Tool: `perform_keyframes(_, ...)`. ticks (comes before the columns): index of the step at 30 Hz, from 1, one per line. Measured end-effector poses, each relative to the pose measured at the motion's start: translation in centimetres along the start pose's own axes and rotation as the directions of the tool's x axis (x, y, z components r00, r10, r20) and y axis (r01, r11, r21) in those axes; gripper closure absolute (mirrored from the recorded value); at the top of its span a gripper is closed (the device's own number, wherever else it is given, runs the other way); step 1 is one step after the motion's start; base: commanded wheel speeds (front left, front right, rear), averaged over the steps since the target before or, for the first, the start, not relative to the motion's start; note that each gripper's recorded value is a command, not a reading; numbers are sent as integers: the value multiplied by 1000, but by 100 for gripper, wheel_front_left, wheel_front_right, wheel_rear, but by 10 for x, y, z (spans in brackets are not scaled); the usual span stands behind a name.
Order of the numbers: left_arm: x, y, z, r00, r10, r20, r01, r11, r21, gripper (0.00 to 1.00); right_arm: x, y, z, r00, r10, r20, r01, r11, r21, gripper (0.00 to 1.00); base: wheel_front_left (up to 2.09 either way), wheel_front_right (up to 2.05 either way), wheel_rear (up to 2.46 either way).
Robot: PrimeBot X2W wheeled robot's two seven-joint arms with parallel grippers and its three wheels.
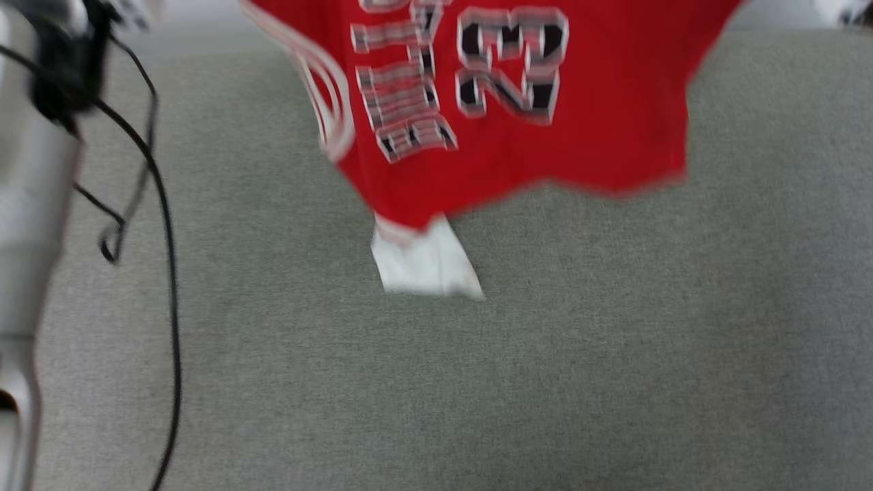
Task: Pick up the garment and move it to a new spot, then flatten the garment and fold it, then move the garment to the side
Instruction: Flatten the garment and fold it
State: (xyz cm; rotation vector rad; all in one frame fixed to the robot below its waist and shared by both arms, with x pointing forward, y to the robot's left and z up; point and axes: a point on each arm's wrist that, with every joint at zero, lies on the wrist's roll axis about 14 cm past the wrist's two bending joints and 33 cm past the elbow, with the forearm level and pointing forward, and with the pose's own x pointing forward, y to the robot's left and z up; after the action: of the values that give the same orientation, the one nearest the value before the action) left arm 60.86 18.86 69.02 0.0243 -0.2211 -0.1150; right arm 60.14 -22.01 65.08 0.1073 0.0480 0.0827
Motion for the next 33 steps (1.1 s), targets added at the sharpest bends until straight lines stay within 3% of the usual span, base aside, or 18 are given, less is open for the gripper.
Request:
perform_keyframes(9,56,16,63,989,45,142,-54,997,54,100,31,18,93,967,21,256,-20,1000,-9,100,0,0,0)
perform_keyframes(14,83,30,59,986,82,148,-90,995,51,100,62,26,99,955,31,296,-42,999,32,100,0,0,0)
perform_keyframes(17,99,35,28,991,93,98,-98,994,55,100,86,28,78,962,32,271,-42,999,30,100,0,0,0)
perform_keyframes(24,113,42,-78,992,95,-80,-94,996,12,100,128,28,-13,992,37,119,-40,999,24,100,0,0,0)
perform_keyframes(33,74,42,-192,951,58,-305,-91,991,-94,100,127,25,-121,994,49,-101,-48,999,13,100,0,0,0)
